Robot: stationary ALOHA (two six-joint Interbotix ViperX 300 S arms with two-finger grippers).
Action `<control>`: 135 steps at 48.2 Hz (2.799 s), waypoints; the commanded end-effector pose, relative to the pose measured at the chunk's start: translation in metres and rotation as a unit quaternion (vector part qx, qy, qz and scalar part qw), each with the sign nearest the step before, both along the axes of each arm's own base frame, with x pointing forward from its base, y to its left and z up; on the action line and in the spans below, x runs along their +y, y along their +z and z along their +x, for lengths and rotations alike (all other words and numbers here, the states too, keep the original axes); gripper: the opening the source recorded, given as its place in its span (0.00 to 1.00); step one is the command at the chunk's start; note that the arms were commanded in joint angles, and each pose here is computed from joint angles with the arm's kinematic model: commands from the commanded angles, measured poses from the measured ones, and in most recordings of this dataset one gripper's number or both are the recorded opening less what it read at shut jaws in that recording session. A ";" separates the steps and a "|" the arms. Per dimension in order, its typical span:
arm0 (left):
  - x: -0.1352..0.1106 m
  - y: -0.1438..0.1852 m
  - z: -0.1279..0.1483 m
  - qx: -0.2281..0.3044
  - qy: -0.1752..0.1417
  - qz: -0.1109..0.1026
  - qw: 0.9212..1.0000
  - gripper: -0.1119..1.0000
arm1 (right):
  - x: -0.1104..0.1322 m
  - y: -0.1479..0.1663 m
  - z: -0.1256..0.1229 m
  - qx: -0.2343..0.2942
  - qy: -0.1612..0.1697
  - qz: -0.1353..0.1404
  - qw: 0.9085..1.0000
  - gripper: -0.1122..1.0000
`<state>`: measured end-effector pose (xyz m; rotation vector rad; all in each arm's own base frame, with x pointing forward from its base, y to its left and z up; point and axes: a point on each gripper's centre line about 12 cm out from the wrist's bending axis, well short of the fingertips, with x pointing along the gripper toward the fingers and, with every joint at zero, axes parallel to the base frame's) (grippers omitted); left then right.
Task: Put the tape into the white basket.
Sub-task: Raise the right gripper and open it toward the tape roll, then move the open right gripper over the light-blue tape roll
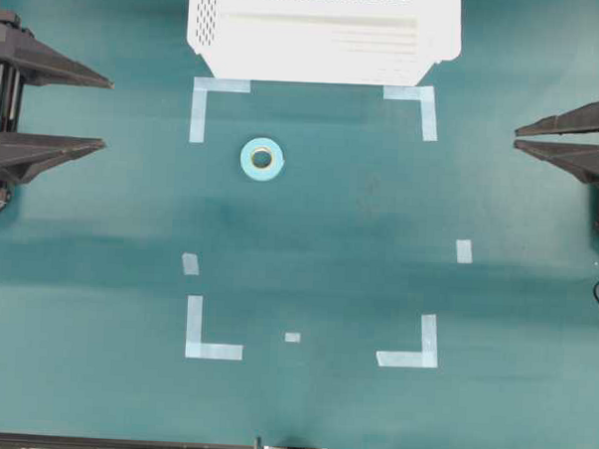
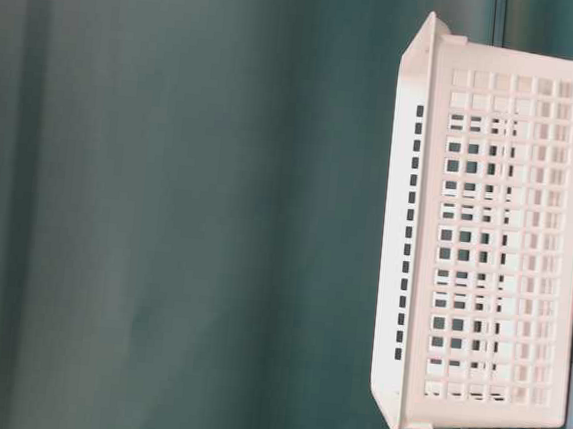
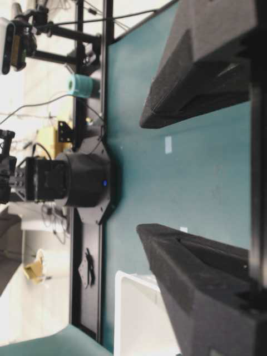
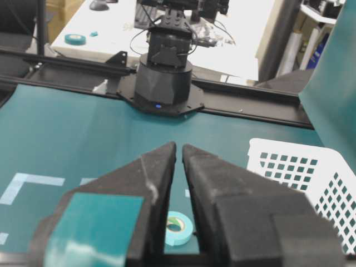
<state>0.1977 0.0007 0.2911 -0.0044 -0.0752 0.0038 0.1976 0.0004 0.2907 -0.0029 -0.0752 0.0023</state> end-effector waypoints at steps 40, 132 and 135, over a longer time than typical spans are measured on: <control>-0.001 -0.083 -0.058 0.031 -0.004 -0.017 0.999 0.00 | -0.002 0.023 0.008 0.018 -0.004 -0.002 1.000 0.20; -0.002 -0.125 -0.071 0.126 -0.004 -0.024 0.992 0.00 | -0.003 0.020 0.169 0.412 -0.009 0.019 0.911 0.96; -0.002 -0.126 -0.071 0.127 -0.004 -0.024 0.992 0.00 | -0.003 0.016 0.176 0.421 -0.009 0.019 0.907 0.96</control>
